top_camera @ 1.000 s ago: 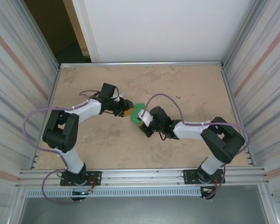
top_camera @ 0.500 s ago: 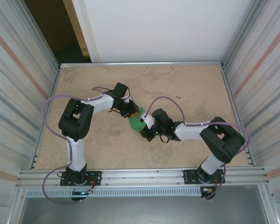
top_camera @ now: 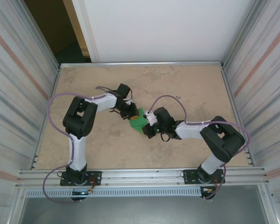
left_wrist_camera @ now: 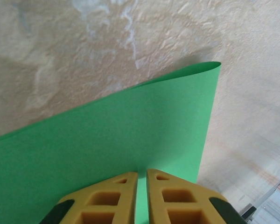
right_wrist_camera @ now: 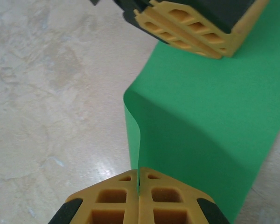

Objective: Fold a paper plane with a square sheet of paper (pick it up from the middle)
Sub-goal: Third fold the triangle at the center of the table.

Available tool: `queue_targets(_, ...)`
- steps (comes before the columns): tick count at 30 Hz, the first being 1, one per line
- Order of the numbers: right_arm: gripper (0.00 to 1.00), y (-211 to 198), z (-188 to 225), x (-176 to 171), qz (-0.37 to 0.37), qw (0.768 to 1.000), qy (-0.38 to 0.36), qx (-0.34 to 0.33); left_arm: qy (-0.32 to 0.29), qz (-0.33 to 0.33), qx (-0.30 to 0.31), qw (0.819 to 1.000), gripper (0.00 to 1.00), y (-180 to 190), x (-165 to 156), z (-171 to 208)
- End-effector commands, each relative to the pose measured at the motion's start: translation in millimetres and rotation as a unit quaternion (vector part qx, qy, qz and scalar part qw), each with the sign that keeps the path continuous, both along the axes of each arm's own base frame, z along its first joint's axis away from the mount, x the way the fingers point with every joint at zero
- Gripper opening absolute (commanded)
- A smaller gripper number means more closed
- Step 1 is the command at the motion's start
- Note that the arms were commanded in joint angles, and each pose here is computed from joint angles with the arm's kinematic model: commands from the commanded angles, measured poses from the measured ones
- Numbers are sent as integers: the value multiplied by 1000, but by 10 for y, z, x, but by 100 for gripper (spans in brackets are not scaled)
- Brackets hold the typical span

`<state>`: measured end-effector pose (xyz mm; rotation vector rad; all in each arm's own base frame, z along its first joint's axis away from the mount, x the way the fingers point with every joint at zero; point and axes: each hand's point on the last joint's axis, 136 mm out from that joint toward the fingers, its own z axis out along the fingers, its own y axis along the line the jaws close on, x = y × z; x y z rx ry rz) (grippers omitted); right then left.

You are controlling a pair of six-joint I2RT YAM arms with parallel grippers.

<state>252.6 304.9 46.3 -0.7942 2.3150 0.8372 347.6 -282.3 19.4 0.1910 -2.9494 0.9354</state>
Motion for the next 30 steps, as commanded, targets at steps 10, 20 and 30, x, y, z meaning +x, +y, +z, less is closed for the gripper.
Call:
queue_targets(10, 3, -181, -128, 287, -79, 995, 7, -55, 34, -30, 56, 997, 14, 114, -165, -328)
queue_targets(20, 3, -158, -174, 300, -77, 995, 15, -61, 35, -38, 57, 997, 14, 100, -179, -344)
queue_targets(30, 3, -159, -206, 319, -81, 994, 22, -69, 36, -39, 57, 997, 13, 100, -180, -355)
